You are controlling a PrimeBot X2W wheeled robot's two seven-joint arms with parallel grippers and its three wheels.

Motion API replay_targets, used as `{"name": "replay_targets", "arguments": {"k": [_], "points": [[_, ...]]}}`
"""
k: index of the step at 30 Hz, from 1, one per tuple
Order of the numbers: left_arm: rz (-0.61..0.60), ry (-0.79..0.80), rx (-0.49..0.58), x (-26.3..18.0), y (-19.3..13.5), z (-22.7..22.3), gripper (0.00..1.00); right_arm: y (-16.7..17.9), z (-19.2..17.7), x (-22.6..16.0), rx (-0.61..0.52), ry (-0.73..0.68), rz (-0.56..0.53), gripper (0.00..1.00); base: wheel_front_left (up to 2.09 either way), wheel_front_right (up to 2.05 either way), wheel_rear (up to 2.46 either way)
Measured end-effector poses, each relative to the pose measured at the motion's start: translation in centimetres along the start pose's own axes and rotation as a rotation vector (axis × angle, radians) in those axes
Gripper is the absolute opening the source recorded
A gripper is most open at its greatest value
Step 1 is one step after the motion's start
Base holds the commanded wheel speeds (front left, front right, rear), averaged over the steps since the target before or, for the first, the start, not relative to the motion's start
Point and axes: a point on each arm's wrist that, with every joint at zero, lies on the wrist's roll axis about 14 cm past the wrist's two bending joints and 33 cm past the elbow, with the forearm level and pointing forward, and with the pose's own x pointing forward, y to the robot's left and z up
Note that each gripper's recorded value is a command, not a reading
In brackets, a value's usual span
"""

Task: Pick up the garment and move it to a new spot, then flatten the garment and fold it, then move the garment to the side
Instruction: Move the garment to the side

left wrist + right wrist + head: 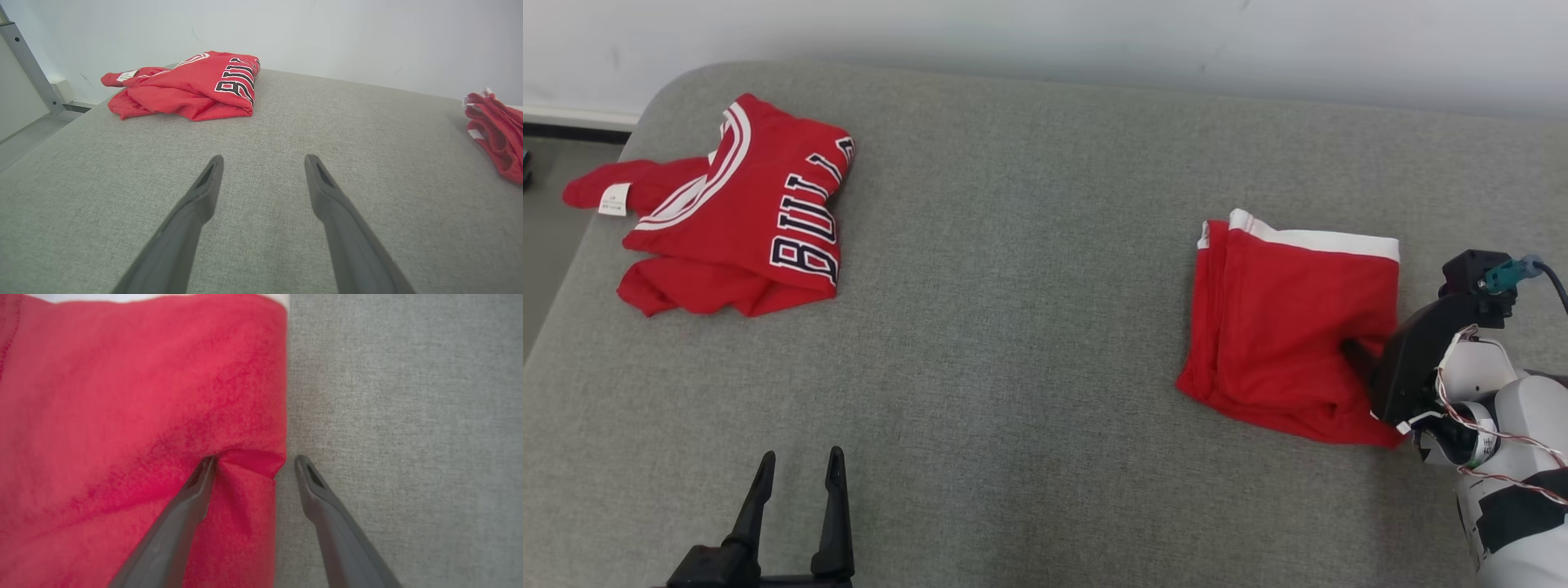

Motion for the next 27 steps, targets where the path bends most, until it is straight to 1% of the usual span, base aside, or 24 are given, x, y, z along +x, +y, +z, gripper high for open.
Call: {"name": "replay_targets", "arguments": {"k": [3,4,5,6,7,10,14,17,22,23,24,26,27], "points": [[0.011,0.011,-0.004,-0.1,0.3,-0.3,1.0,0.5,-0.3,0.7,-0.01,0.031,0.005,1.0,0.0,0.0,0.0],[0.013,0.015,-0.005,0.0,0.3,-0.5,1.0,0.6,-0.4,0.9,-0.017,0.039,0.004,0.97,0.0,0.0,0.0],[0.012,0.018,-0.004,0.0,0.3,-0.6,1.0,0.7,-0.3,1.0,-0.022,0.04,0.005,0.43,0.0,0.0,0.0],[0.011,0.02,-0.004,0.1,0.3,-0.6,1.0,0.9,-0.3,1.0,-0.033,0.04,0.008,0.12,0.0,0.0,0.0],[0.007,0.021,-0.004,0.2,0.1,-0.6,1.0,1.0,-0.3,1.0,-0.043,0.038,0.008,0.0,0.0,0.0,0.0],[-0.016,0.007,-0.005,0.8,-0.6,-0.3,1.0,1.2,-0.2,0.8,-0.065,0.032,0.009,0.0,0.0,0.0,0.0],[-0.059,-0.024,-0.005,1.9,-1.9,0.6,1.0,0.4,-0.1,0.1,-0.091,0.013,-0.009,0.0,0.0,0.0,0.0],[-0.101,-0.048,-0.002,2.9,-3.3,1.2,1.0,-0.9,-0.1,-0.7,-0.112,0.002,-0.039,0.0,0.0,0.0,0.0],[-0.2,-0.094,0.001,4.7,-6.6,2.4,1.0,-3.2,-0.2,-2.1,-0.165,-0.024,-0.094,0.0,0.0,0.0,0.0],[-0.2,-0.094,0.001,4.7,-6.6,2.4,1.0,-3.2,-0.2,-2.1,-0.165,-0.024,-0.094,0.0,0.0,0.0,0.0],[-0.251,-0.107,0.011,5.3,-8.1,2.6,1.0,-4.4,-0.1,-2.8,-0.174,-0.039,-0.118,0.0,0.0,0.0,0.0],[-0.307,-0.12,0.015,6.0,-9.8,2.9,1.0,-5.8,0.0,-3.6,-0.186,-0.054,-0.152,0.0,0.0,0.0,0.0],[-0.307,-0.12,0.015,6.0,-9.8,2.9,1.0,-5.8,0.0,-3.6,-0.186,-0.054,-0.152,0.0,0.0,0.0,0.0]]}}
